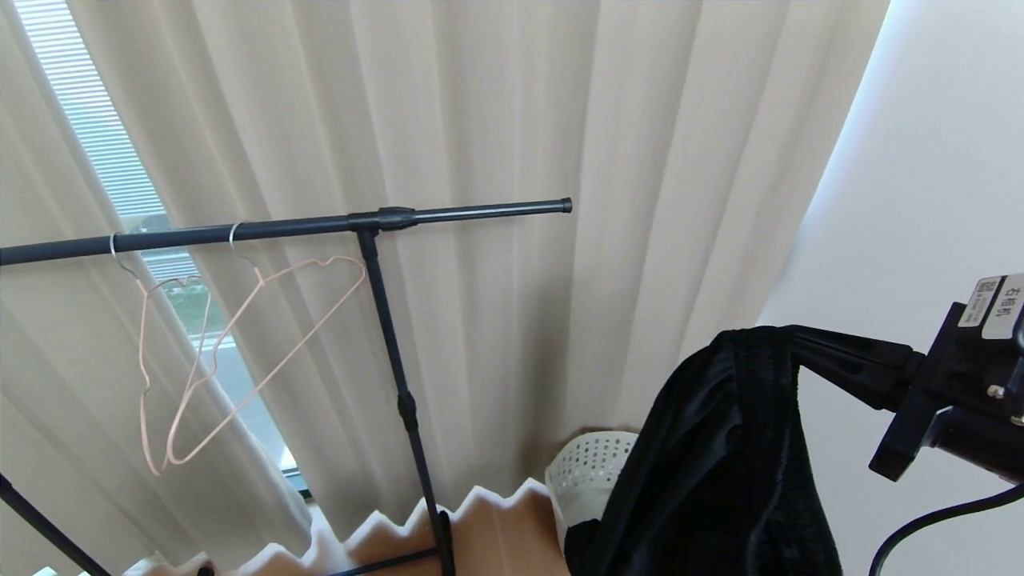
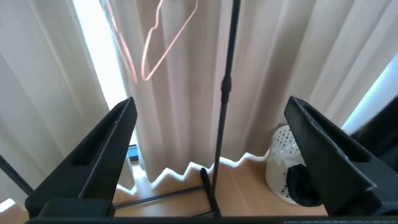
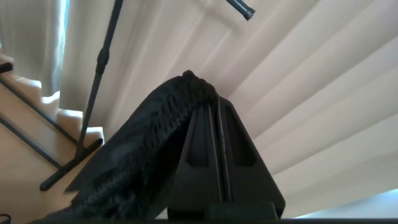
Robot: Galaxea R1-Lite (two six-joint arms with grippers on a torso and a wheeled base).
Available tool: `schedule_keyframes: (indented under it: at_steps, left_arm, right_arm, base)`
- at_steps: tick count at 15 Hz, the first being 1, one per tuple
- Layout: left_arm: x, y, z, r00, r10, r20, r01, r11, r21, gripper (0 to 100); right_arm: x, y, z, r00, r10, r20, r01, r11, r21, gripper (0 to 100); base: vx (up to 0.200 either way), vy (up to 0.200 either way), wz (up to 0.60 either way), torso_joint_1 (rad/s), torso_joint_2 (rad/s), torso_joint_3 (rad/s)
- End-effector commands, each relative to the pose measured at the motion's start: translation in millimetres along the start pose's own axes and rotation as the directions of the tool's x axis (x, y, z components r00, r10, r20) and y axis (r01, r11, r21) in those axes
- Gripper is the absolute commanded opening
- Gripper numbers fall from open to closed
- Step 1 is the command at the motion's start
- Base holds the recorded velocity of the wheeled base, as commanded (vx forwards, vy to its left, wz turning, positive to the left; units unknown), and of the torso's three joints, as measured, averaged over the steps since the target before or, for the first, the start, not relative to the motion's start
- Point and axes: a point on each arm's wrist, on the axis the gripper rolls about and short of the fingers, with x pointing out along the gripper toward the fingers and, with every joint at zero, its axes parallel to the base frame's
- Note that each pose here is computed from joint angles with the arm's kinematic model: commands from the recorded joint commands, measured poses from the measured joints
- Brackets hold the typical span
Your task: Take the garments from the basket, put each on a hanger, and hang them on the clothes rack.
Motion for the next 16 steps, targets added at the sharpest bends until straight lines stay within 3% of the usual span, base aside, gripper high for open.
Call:
schedule_keyframes:
  at_steps: [1,3,9,16]
  left_arm:
    - [0.0,0.0,0.0,1.000,0.001,0.000,-0.001,1.000,0.000,100]
    - [0.0,0.0,0.0,1.000,0.001,0.000,-0.001,1.000,0.000,100]
    - [0.0,0.0,0.0,1.000,0.001,0.000,-0.001,1.000,-0.003,100]
    - [0.0,-0.1,0.0,1.000,-0.002,0.000,0.002,1.000,-0.005,100]
  right_arm:
    - [0.6,0.2,0.0,1.000,0.002,0.001,-0.002,1.000,-0.001,0]
    - [0.6,0.2,0.0,1.000,0.002,0.001,-0.002,1.000,-0.001,0]
    - [0.5,0.6,-0.5,1.000,0.005,-0.001,-0.005,1.000,0.000,0]
    - [0.9,0.3,-0.4,1.000,0.004,-0.002,-0.004,1.000,0.000,0]
  base:
    - [0.000,0.200,0.00,0.027,0.01,0.002]
    - [-0.100,0.200,0.00,0.012,0.00,0.002]
    - [-0.200,0.033,0.00,0.006,0.00,0.000]
    - [0.000,0.200,0.00,-0.003,0.01,0.005]
